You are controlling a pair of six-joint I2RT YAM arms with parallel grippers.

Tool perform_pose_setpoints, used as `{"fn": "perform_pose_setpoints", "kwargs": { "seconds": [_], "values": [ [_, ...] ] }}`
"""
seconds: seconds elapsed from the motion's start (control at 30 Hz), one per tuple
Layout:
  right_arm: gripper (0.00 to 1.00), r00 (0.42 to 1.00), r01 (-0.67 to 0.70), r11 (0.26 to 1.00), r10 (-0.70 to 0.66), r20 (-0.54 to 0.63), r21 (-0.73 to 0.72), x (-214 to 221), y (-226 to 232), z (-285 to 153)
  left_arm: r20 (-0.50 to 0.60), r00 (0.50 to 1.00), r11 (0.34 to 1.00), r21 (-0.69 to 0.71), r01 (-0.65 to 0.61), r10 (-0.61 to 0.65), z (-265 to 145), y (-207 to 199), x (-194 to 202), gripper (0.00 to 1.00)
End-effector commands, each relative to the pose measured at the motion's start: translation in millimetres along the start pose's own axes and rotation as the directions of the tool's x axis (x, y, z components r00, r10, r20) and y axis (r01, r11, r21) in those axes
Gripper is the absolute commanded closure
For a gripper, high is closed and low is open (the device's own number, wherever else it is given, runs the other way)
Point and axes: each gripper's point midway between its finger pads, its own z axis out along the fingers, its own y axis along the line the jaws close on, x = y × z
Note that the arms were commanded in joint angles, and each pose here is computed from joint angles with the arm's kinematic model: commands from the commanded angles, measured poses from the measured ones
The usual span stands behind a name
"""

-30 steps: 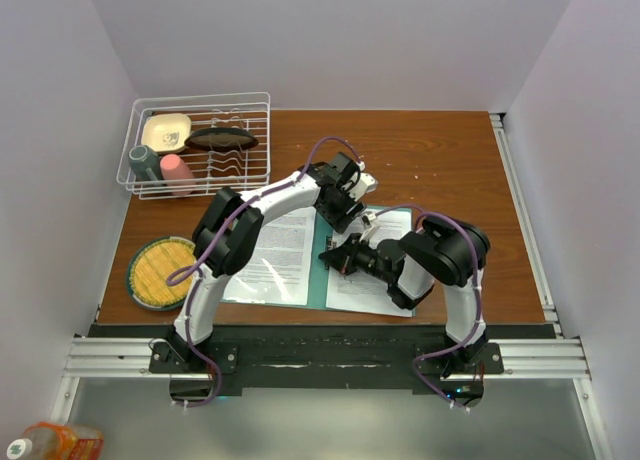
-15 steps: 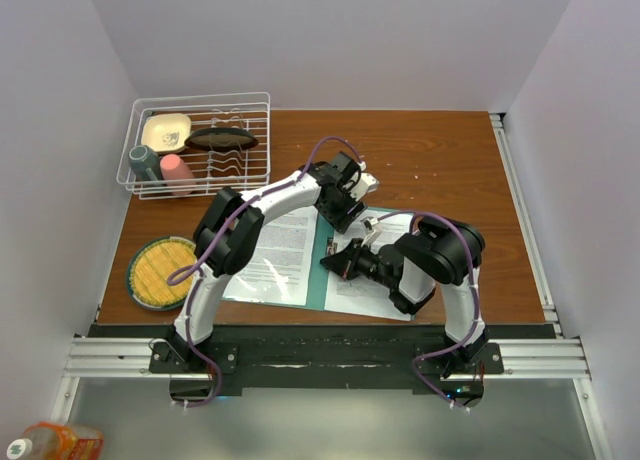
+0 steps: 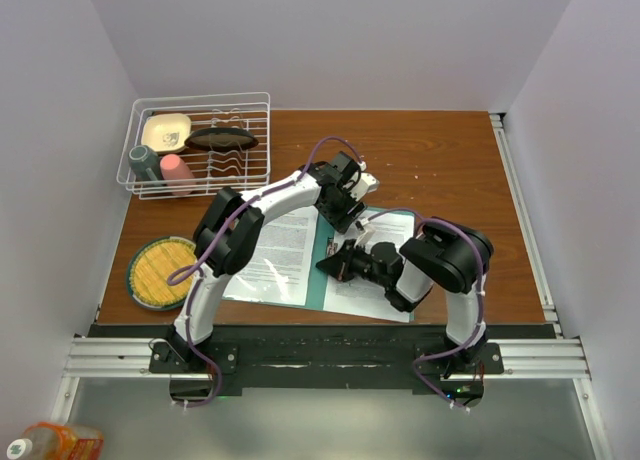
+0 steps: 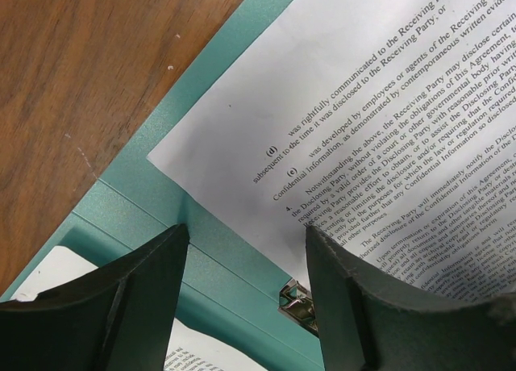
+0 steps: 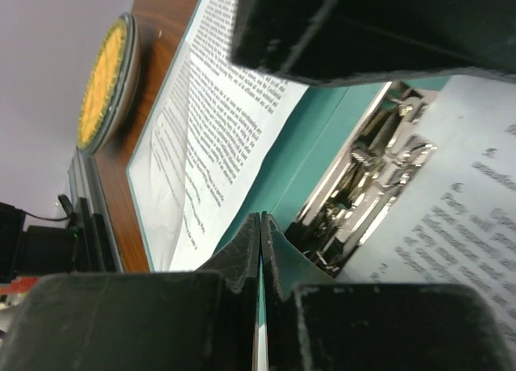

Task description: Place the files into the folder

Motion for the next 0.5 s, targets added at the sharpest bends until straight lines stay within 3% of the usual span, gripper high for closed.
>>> {"fn": "perform_pose_setpoints", "kwargs": {
  "seconds": [0.0,0.33,0.47],
  "values": [
    [1.0,0.948,0.098,0.944,0.007,-0.317,0.315,80.9,-78.0,-37.9,-0.204,0.978,0.991,0.113,0.068,-0.044,34.4,-25.3,63.0,0.35],
    [1.0,0.961,0.138,0.97,-0.083,-0.265,0.197,50.6,-43.6,-21.4,-0.203,0.978,0.992,0.109,0.068,-0.045,33.5,-23.3,62.4,0.35],
    [1.0,0.958,0.233,0.97,-0.215,-0.19,0.077,0.9,7.1,-5.5,-0.168,0.985,0.992,0.106,0.064,-0.046,25.4,-20.2,44.4,0.35]
  ]
}}
